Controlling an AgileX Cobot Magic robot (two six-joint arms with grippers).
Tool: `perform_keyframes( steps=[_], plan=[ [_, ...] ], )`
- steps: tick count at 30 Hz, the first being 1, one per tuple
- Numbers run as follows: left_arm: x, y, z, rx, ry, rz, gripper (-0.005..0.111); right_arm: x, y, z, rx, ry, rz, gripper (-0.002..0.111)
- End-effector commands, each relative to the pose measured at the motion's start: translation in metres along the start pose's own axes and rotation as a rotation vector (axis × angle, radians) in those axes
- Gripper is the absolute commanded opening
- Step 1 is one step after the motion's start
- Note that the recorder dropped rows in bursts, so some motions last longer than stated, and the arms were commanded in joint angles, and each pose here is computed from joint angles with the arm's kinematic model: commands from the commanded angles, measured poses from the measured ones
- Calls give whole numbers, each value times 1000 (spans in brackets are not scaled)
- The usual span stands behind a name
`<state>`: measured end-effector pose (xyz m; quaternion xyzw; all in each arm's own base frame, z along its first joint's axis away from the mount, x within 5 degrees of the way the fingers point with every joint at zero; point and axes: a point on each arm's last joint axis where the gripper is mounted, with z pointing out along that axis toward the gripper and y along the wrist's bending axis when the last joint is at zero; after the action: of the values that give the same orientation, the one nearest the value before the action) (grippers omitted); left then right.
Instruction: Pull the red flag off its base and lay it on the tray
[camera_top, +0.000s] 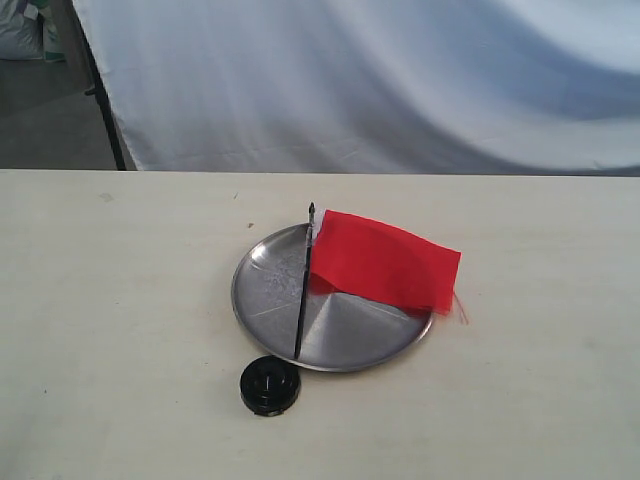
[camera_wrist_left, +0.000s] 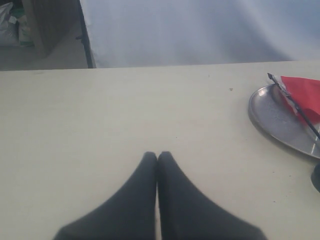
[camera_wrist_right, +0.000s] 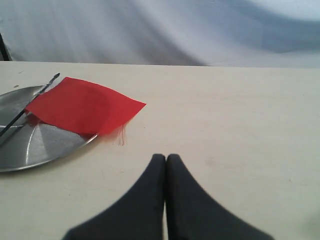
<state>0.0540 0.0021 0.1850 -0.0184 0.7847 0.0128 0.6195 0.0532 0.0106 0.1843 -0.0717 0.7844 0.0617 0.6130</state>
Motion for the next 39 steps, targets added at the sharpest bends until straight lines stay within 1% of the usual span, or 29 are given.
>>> perform_keyframes(
  steps=[1, 6, 11, 31, 39],
  plan=[
    [1, 0, 0, -1, 0, -1, 0, 1, 0, 0, -1, -1, -13, 0],
    [1, 0, 0, -1, 0, -1, 0, 1, 0, 0, 0, -1, -2, 0],
    [1, 0, 0, -1, 0, -1, 0, 1, -2, 0, 19, -1, 41, 0],
    [1, 0, 0, -1, 0, -1, 0, 1, -2, 0, 20, -3, 37, 0],
    [1, 0, 0, -1, 0, -1, 0, 1, 0, 0, -3, -3, 31, 0]
  ],
)
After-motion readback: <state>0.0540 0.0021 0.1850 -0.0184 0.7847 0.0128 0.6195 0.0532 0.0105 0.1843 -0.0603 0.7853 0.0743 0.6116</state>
